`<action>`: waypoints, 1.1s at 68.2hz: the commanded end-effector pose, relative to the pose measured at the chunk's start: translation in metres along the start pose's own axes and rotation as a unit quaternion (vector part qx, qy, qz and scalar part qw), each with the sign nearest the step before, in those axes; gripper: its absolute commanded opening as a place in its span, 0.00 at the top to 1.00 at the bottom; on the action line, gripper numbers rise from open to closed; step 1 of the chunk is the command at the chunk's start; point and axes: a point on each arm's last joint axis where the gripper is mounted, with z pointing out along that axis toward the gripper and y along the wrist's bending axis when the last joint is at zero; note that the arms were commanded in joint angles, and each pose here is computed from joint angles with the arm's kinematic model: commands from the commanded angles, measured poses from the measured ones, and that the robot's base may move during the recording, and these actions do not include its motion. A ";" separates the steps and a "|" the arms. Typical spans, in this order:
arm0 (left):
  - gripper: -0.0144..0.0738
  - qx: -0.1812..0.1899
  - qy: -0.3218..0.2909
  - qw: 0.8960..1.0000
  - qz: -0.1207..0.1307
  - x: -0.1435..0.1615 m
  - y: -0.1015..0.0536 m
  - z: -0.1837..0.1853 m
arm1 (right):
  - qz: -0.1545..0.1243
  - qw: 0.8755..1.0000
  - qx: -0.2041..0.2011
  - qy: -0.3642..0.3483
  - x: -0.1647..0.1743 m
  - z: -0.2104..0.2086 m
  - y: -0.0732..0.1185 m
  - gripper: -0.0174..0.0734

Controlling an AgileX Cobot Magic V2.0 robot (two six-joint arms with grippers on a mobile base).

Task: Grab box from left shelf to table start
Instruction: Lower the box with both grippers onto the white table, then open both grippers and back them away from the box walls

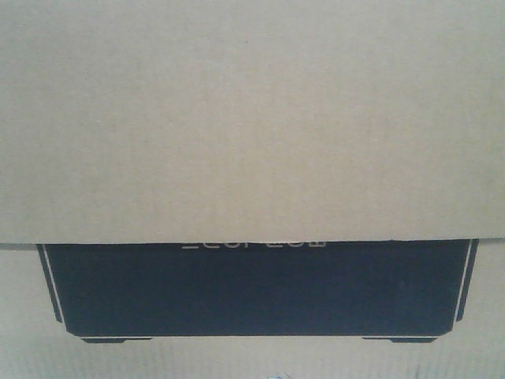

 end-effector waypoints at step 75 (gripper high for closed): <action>0.94 0.035 -0.136 0.988 0.061 0.084 0.014 -0.008 | -0.006 0.979 0.006 -0.204 0.081 0.004 -0.001 0.74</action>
